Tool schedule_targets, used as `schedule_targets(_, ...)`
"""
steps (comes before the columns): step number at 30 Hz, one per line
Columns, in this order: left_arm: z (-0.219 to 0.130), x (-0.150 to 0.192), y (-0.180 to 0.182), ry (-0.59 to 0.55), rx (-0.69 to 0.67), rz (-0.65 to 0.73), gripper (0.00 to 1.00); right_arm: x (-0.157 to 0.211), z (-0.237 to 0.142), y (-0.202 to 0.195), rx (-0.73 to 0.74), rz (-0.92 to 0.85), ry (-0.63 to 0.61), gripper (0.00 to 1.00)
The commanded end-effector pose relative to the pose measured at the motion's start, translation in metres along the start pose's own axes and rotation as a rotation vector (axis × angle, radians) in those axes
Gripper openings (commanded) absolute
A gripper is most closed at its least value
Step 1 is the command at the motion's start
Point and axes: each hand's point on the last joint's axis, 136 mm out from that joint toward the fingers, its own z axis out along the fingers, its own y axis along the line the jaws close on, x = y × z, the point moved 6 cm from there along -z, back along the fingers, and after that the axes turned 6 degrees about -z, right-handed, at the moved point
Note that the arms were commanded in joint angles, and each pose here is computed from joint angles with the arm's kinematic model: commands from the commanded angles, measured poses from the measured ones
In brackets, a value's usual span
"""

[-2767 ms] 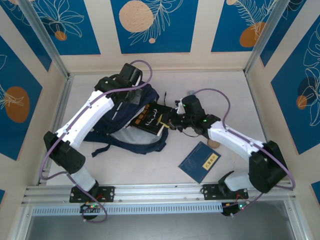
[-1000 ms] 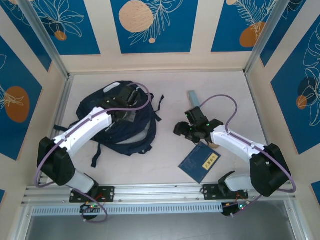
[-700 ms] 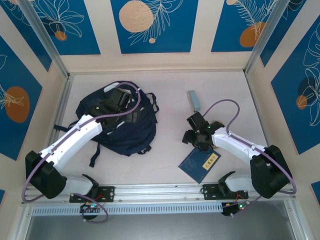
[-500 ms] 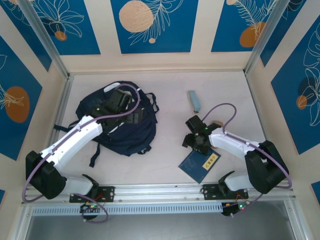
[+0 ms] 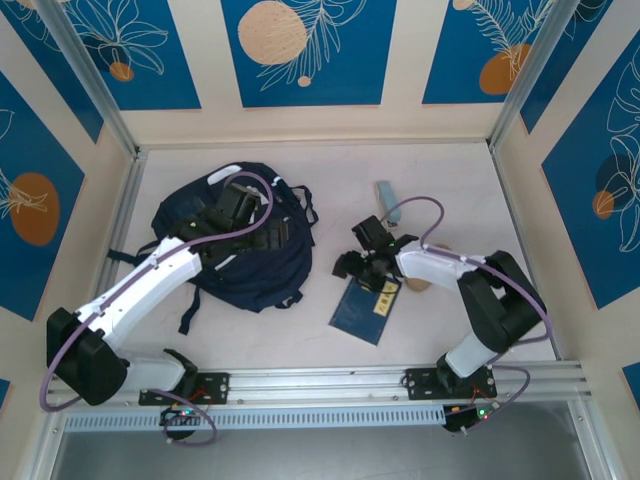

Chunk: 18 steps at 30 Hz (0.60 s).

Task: Pack the student bag
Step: Move the book to the center of the table.

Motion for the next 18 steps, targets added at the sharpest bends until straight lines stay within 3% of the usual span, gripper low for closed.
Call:
schedule_targets(1,0.009,0.006,-0.011,0.056,0.081,-0.041,1.00,-0.003,0.021,0.014,-0.069,-0.079,0.066,0.69)
schedule_targets(7,0.022,0.017,-0.036,0.142,0.139,0.013,0.99,-0.014,-0.021,0.018,-0.015,-0.154,-0.043,0.68)
schedule_targets(10,0.030,0.023,-0.053,0.170,0.174,0.030,0.97,-0.013,-0.043,0.000,0.061,-0.146,-0.101,0.68)
schedule_targets(18,0.060,0.054,-0.104,0.250,0.117,0.129,0.90,0.006,-0.059,-0.060,0.139,-0.014,-0.105,0.53)
